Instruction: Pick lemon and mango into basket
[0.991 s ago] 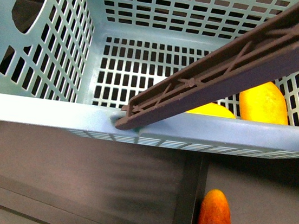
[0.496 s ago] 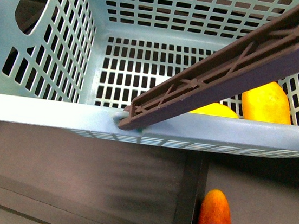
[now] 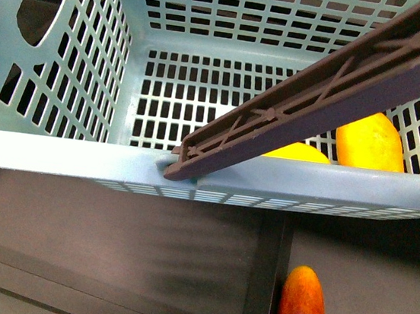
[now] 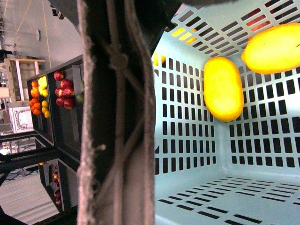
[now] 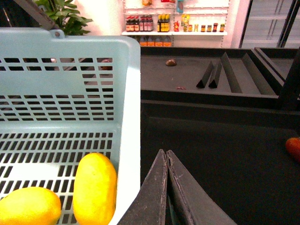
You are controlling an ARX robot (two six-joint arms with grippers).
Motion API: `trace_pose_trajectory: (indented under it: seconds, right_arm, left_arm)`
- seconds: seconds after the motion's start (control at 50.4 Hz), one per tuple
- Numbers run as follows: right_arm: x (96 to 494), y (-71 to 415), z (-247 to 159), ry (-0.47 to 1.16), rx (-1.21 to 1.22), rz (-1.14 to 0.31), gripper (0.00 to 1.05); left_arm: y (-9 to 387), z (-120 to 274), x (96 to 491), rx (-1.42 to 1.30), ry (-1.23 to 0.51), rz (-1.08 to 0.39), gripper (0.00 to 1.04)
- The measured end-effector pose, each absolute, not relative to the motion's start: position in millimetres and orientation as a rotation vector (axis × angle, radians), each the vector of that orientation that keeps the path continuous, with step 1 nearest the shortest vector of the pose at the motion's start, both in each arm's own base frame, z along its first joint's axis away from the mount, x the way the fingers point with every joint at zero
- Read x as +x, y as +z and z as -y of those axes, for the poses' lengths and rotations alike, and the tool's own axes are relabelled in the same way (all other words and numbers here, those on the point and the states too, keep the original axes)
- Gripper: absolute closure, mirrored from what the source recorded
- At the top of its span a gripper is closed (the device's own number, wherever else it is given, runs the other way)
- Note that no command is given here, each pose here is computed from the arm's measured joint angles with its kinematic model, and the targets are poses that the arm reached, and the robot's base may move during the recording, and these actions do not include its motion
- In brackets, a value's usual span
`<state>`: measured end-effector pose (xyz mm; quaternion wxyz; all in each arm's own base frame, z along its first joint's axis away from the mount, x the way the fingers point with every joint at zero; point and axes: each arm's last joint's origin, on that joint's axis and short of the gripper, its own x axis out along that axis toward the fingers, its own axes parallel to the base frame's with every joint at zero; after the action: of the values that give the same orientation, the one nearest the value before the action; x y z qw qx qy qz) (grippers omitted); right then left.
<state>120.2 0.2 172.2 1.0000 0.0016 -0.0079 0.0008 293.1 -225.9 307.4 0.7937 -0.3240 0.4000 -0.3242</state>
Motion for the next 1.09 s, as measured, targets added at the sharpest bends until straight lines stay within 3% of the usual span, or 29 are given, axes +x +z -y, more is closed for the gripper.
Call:
trace_pose_trajectory:
  seconds: [1.09]
  right_arm:
    - [97.0, 169.1, -0.1, 0.001, 0.004, 0.013, 1.03]
  left_arm:
    - [307.4, 225.6, 293.3, -0.694, -0.697, -0.858, 1.0]
